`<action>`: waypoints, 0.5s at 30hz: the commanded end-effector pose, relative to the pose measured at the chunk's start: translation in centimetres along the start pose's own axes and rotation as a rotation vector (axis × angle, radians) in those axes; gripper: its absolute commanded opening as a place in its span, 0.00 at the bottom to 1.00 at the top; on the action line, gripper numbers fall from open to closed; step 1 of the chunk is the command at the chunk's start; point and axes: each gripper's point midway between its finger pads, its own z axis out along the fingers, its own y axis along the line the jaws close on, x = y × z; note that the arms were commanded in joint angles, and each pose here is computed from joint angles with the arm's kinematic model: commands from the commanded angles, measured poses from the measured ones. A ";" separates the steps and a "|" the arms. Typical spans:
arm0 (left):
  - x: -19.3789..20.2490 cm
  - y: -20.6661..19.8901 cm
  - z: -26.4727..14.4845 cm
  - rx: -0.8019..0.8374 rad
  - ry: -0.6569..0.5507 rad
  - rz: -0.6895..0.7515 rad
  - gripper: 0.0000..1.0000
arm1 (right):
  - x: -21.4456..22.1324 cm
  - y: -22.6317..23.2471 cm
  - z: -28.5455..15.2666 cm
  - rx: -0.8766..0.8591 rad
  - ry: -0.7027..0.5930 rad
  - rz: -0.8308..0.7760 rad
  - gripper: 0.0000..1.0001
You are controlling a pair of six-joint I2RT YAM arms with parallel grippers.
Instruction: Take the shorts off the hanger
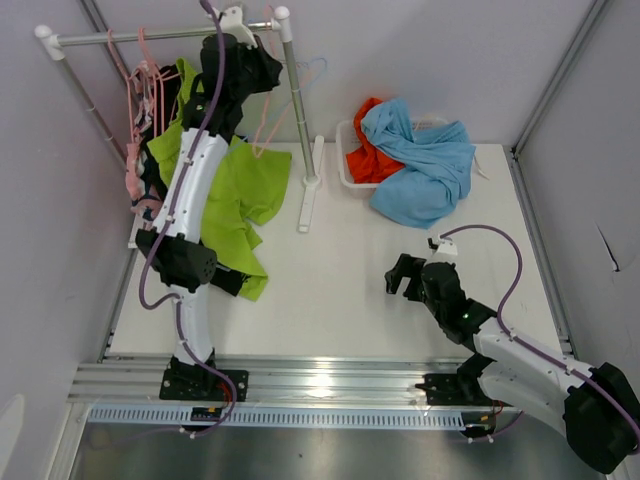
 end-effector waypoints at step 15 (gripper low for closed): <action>-4.5 -1.8 -6.4 -0.058 -0.100 0.095 0.86 | 0.0 1.0 0.4 -0.066 -0.040 0.051 0.99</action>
